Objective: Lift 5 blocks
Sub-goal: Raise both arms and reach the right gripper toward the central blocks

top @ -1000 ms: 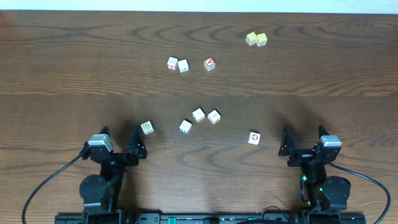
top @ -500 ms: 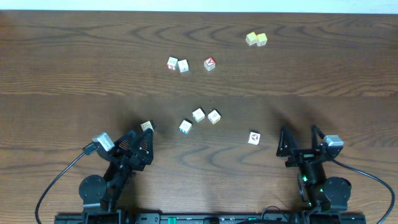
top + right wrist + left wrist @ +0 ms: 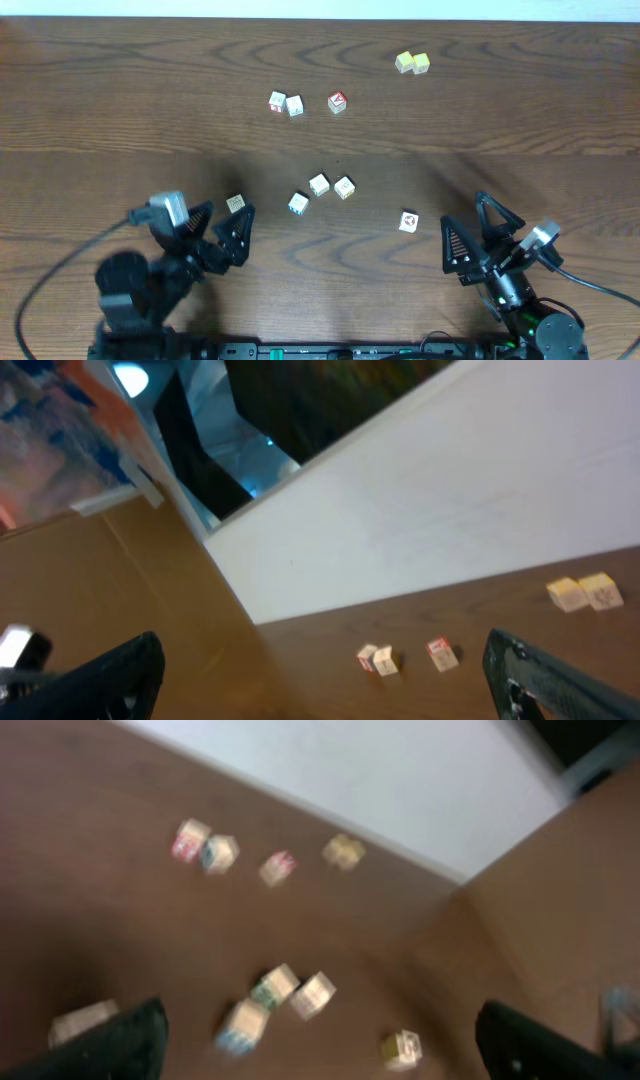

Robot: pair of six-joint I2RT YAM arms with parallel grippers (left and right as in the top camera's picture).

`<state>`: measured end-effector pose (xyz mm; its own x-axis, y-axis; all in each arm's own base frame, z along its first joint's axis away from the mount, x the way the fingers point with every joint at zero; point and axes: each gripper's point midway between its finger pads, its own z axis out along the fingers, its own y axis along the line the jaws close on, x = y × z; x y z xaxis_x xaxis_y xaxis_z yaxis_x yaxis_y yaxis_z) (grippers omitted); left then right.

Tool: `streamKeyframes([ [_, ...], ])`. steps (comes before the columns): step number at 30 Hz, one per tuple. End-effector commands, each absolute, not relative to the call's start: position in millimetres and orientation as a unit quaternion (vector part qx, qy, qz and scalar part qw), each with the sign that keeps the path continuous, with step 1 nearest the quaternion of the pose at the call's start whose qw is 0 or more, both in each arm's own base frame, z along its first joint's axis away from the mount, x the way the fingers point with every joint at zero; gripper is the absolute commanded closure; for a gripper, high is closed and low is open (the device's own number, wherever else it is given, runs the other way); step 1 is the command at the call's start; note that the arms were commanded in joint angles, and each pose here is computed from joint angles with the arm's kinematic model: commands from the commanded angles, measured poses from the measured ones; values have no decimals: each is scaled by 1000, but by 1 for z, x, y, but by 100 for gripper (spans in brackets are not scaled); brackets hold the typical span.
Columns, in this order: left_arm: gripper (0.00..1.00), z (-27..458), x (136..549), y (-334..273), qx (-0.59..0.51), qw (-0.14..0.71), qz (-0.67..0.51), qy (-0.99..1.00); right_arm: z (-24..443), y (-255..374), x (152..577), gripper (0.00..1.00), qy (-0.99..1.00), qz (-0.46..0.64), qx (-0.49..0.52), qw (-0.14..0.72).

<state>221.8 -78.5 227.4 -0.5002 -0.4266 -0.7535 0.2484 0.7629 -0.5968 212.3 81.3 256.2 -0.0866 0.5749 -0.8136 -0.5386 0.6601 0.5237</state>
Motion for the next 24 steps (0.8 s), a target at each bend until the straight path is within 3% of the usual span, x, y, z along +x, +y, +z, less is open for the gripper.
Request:
streamKeyframes([
  [1, 2, 243, 237, -68, 1, 472, -258, 843, 291, 87, 202, 1, 618, 376, -36, 690],
  [6, 2, 237, 252, -57, -12, 361, -216, 907, 298, 86, 216, 1, 718, 310, -50, 621],
  [13, 2, 220, 275, -55, -34, 296, -221, 929, 267, 86, 240, 1, 884, 266, -54, 380],
  [21, 2, 207, 275, -55, -41, 267, -222, 937, 251, 114, 266, 1, 908, 377, -2, 183],
  [22, 2, 206, 274, -55, -42, 264, -222, 938, 244, 116, 269, 4, 910, 379, 2, 166],
  [24, 2, 206, 274, -55, -42, 263, -222, 938, 223, 117, 273, 22, 924, 357, 2, 137],
])
